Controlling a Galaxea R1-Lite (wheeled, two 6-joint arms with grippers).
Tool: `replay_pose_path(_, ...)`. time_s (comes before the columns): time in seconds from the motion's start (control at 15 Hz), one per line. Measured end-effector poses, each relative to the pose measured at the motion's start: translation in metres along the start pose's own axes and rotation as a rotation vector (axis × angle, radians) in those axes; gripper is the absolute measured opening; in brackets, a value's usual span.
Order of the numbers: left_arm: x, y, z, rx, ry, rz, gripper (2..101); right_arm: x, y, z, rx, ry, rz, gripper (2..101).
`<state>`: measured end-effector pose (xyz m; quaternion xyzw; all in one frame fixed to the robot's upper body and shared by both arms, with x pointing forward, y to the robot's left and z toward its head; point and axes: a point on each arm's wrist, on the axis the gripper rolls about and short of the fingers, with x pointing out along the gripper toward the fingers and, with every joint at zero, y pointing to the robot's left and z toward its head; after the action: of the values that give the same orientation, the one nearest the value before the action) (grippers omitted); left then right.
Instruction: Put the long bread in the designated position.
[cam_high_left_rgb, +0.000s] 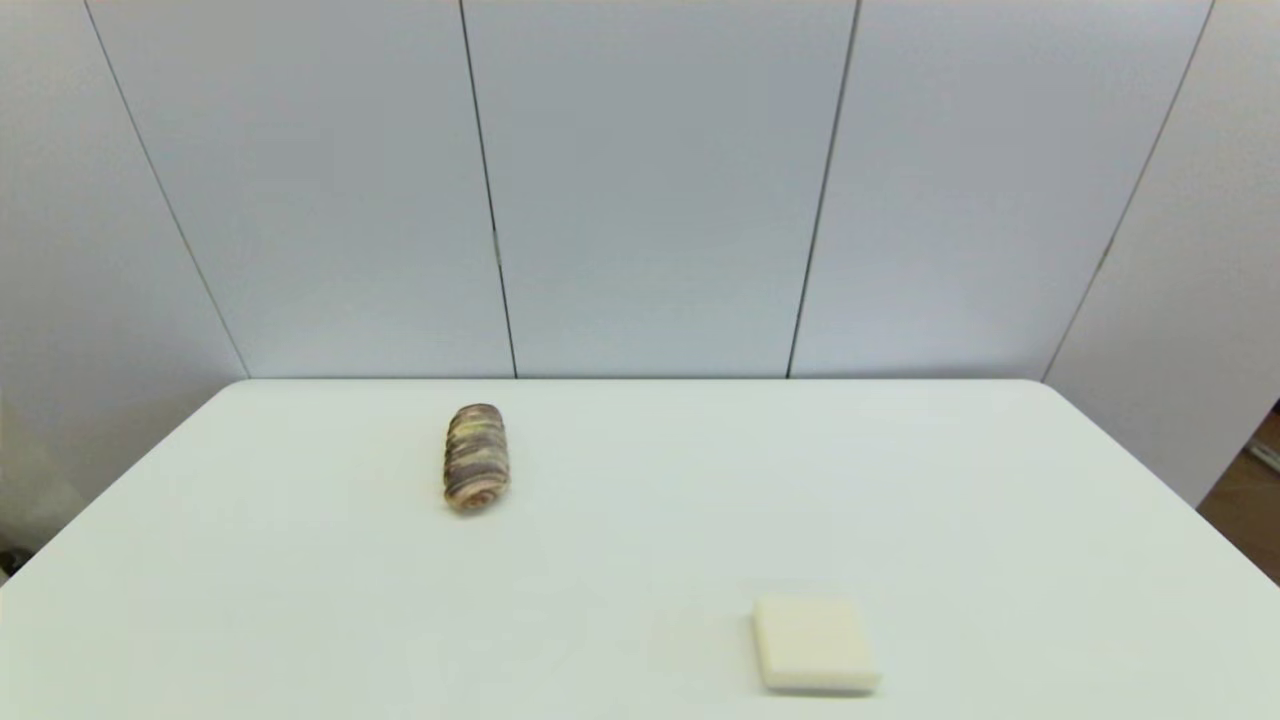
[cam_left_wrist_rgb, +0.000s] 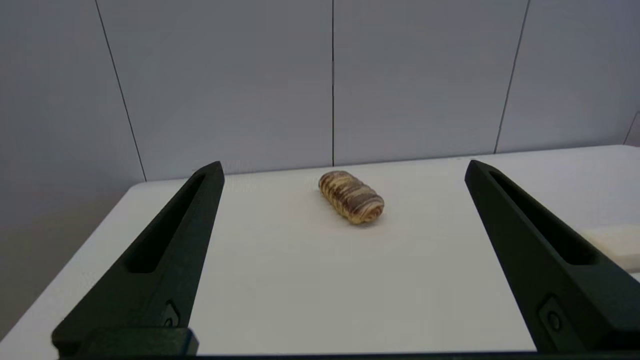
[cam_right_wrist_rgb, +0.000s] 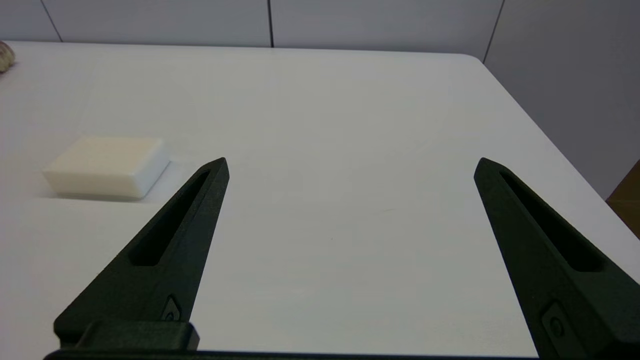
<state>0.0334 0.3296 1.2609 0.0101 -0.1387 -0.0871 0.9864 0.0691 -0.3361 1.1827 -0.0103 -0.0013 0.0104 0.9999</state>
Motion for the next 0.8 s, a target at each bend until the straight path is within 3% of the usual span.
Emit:
replay_pose_path(0.47, -0.005, -0.001, 0.021, 0.013, -0.042, -0.013, 97.9, 0.0, 0.0, 0.0, 0.0, 0.0, 0.0, 97.3)
replay_pose_path(0.8, 0.023, 0.004, 0.047, 0.001, 0.046, -0.01, 97.9, 0.0, 0.0, 0.0, 0.0, 0.0, 0.0, 97.3)
